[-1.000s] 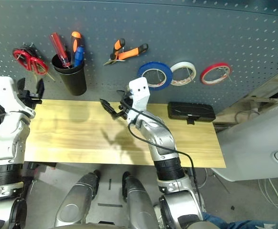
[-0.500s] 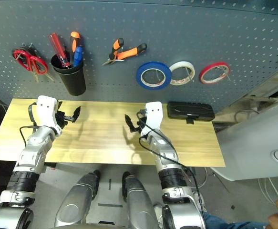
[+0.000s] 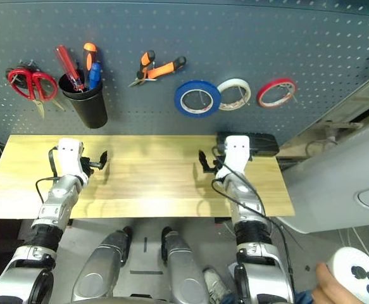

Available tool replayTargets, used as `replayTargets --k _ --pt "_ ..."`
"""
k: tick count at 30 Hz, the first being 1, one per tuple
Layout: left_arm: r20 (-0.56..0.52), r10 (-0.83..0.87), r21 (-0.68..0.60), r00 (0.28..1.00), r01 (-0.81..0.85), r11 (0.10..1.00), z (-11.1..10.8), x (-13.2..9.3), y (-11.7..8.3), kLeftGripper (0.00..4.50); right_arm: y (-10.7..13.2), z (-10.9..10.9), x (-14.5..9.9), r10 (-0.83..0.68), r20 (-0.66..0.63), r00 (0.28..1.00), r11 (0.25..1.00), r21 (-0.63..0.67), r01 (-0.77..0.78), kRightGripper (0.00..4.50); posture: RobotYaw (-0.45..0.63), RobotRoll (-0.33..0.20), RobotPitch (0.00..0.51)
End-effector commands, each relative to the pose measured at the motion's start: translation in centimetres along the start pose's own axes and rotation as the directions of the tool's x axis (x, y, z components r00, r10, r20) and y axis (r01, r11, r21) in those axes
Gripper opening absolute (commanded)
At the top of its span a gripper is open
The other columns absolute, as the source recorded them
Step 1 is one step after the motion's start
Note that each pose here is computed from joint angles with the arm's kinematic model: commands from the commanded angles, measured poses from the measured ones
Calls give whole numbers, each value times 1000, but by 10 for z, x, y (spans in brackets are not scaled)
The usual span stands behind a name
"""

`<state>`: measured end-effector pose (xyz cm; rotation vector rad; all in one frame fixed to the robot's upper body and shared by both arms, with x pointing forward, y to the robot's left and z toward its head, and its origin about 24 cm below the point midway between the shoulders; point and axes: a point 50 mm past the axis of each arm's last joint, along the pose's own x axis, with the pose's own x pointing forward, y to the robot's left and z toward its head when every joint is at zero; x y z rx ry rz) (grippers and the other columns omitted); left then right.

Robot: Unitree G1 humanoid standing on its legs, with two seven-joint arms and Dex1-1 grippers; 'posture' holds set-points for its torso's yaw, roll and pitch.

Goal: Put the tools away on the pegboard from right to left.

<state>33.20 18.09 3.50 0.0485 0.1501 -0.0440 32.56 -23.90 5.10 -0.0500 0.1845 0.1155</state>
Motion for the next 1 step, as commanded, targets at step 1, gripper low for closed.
replayTargets --k 1 --pt "-35 -20 7 999 20 1000 -11 2 -8 4483 -4 -1 0 23 -12 1000 1000 -20 -23 4500 -75 0 241"
